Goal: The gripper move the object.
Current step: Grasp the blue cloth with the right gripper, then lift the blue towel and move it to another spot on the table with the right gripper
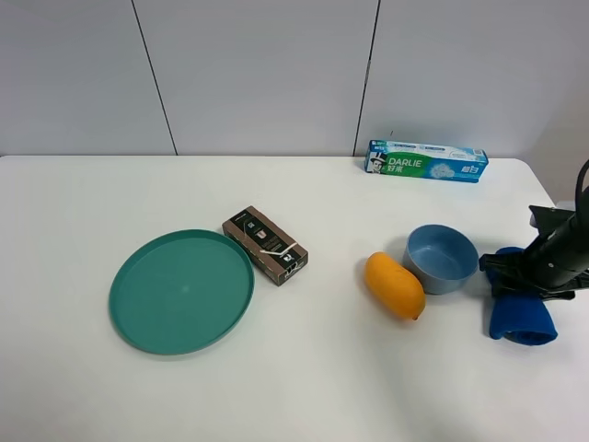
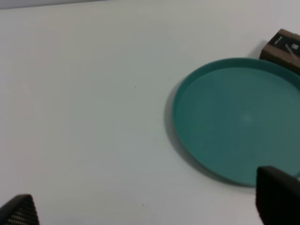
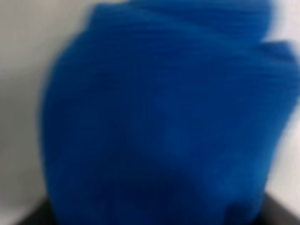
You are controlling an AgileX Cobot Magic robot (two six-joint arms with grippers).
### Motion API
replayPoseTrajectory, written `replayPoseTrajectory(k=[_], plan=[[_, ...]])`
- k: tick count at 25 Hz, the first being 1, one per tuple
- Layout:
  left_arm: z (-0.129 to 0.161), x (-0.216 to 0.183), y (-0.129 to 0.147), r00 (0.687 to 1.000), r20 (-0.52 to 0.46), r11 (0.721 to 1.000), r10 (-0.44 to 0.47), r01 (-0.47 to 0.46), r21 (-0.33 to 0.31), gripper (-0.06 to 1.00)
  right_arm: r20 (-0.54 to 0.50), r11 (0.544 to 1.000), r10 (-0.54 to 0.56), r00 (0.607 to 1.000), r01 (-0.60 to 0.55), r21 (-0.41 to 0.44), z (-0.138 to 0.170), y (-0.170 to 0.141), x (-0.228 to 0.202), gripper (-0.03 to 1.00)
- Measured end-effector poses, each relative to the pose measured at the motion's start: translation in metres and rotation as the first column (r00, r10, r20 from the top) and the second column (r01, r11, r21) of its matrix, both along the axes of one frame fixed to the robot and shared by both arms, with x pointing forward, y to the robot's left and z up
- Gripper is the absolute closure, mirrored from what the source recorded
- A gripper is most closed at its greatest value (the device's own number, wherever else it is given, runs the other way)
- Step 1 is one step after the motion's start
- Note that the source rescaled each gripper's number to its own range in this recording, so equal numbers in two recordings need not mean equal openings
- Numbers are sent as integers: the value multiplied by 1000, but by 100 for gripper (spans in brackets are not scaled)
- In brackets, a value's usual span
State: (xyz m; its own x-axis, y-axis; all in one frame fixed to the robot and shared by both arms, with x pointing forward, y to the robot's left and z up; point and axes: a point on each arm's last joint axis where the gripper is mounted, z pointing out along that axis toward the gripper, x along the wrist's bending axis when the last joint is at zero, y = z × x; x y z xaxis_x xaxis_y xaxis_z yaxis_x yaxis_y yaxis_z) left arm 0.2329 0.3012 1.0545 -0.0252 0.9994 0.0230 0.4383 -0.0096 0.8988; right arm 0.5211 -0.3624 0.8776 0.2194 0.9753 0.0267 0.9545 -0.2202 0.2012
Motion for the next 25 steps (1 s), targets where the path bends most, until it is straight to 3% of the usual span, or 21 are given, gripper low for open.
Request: replayPoseTrajectory(k=[1,4,9,15,19,25], plan=[[0,0,0,1000,0,1000,0,0,0,-6,-14,1000,-4,1000,4,6,2,1,-2,96],[0,0,0,1000,0,1000,0,0,0,-6,-75,1000,-8,997,10,29,16,4,-12,97],[0,0,0,1000,0,1000,0,0,0,-6,-91,999,14,996,-10,45,73,11,-38,97],[0,0,0,1000,0,1000,0,0,0,-6,138,988,132,982,-142,64,145,35,-70,97],[0,0,0,1000,0,1000,0,0,1,-6,269,962,248,931,-270,46,182,60,-63,97],[0,0,0,1000,0,1000,0,0,1,-6,340,897,427,838,-439,-45,225,103,-8,97]])
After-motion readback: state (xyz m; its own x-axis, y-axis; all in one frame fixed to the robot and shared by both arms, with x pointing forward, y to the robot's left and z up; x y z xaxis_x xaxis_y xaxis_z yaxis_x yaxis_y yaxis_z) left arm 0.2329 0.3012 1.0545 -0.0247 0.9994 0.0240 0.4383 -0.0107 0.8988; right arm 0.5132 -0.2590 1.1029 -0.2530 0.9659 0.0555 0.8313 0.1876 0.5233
